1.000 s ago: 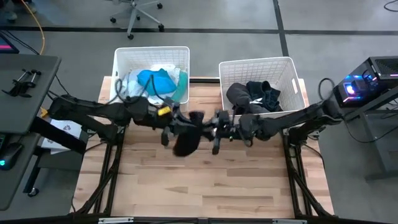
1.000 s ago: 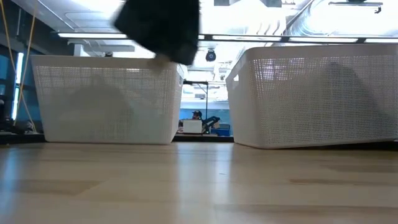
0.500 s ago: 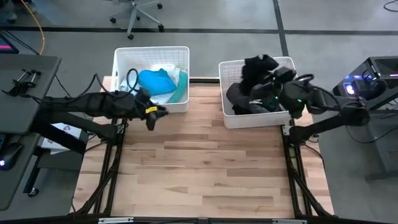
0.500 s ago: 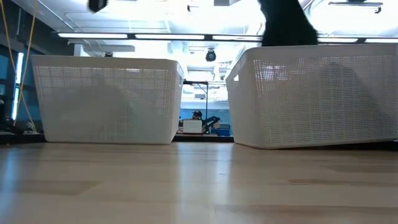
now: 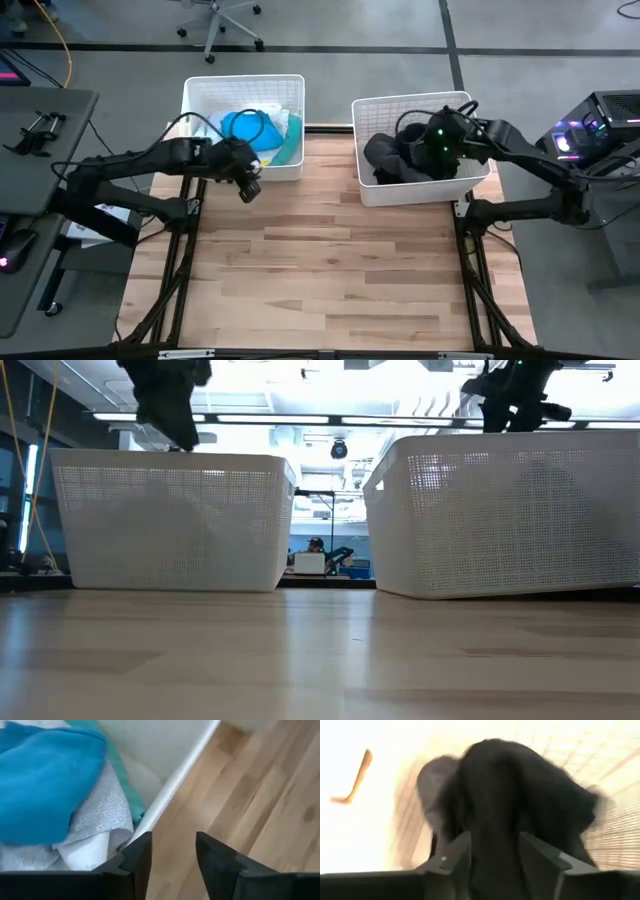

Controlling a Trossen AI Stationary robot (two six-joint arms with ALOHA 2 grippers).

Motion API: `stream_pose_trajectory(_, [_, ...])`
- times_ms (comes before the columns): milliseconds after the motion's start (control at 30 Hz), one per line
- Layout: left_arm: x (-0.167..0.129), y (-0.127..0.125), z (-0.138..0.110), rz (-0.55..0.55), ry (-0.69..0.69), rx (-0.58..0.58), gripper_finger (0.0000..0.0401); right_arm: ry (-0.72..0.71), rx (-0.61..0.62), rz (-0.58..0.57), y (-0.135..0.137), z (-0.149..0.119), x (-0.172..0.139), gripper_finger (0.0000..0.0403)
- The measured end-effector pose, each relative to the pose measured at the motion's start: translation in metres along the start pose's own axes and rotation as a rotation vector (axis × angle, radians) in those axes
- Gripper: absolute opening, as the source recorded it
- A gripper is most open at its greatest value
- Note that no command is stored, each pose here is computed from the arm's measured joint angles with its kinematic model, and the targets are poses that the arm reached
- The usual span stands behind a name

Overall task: Sort clothes
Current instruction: Put the black shorts into the right white bin, then move the left white bin to the upper left

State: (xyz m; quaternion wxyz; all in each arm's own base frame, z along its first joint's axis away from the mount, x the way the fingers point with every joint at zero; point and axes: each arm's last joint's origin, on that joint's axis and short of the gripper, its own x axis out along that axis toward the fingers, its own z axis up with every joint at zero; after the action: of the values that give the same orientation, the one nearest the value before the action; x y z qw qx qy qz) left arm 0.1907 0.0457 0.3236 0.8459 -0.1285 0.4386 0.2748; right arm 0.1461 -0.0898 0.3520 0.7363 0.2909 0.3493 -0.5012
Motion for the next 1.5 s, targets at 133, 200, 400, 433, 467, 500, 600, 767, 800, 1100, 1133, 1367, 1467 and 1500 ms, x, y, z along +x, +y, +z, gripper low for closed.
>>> stream_pose_trajectory(133, [0.02,-0.001,0.005,0.014,0.077,0.102,0.0177,0.064,0.024,0.09,-0.005,0.003,-0.008,0.0191])
stream_pose_trajectory(200, [0.031,-0.001,0.008,0.032,0.113,0.138,0.0197,0.018,0.054,0.153,-0.005,0.003,-0.023,0.0199])
stream_pose_trajectory(400, [0.054,-0.002,0.01,0.149,0.187,0.19,0.0228,-0.216,0.088,0.449,0.011,-0.004,-0.065,0.02])
stream_pose_trajectory(433, [0.055,-0.004,0.009,0.134,0.188,0.187,0.0228,-0.239,0.091,0.487,0.014,-0.005,-0.07,0.0201])
stream_pose_trajectory(467, [0.054,-0.006,0.009,0.107,0.192,0.191,0.0225,-0.254,0.087,0.518,0.017,-0.007,-0.074,0.0201])
stream_pose_trajectory(500, [0.052,-0.009,0.008,0.069,0.202,0.196,0.0221,-0.263,0.078,0.543,0.02,-0.009,-0.078,0.0201])
stream_pose_trajectory(600, [0.037,-0.021,0.011,-0.05,0.233,0.219,0.0203,-0.265,0.042,0.587,0.03,-0.015,-0.082,0.0201])
stream_pose_trajectory(767, [0.002,-0.029,0.024,-0.037,0.097,0.364,0.0179,-0.251,0.012,0.563,0.048,-0.027,-0.077,0.0201])
stream_pose_trajectory(800, [-0.001,-0.028,0.026,0.004,0.062,0.386,0.0177,-0.251,0.002,0.554,0.052,-0.029,-0.076,0.0201])
stream_pose_trajectory(1100, [0.022,0.018,0.045,0.172,0.089,0.332,0.0195,-0.224,-0.064,0.535,0.088,-0.04,-0.062,0.0201])
stream_pose_trajectory(1133, [0.027,0.021,0.047,0.152,0.108,0.329,0.0197,-0.222,-0.067,0.543,0.092,-0.041,-0.061,0.0201])
stream_pose_trajectory(1367, [0.066,0.024,0.048,0.014,0.284,0.346,0.0154,-0.225,-0.076,0.661,0.11,-0.05,-0.07,0.0201])
stream_pose_trajectory(1467, [0.073,0.015,0.044,-0.002,0.352,0.375,0.0089,-0.241,-0.081,0.753,0.116,-0.056,-0.082,0.0201])
stream_pose_trajectory(1500, [0.074,0.012,0.042,-0.005,0.37,0.38,0.0062,-0.248,-0.093,0.785,0.118,-0.059,-0.086,0.0201])
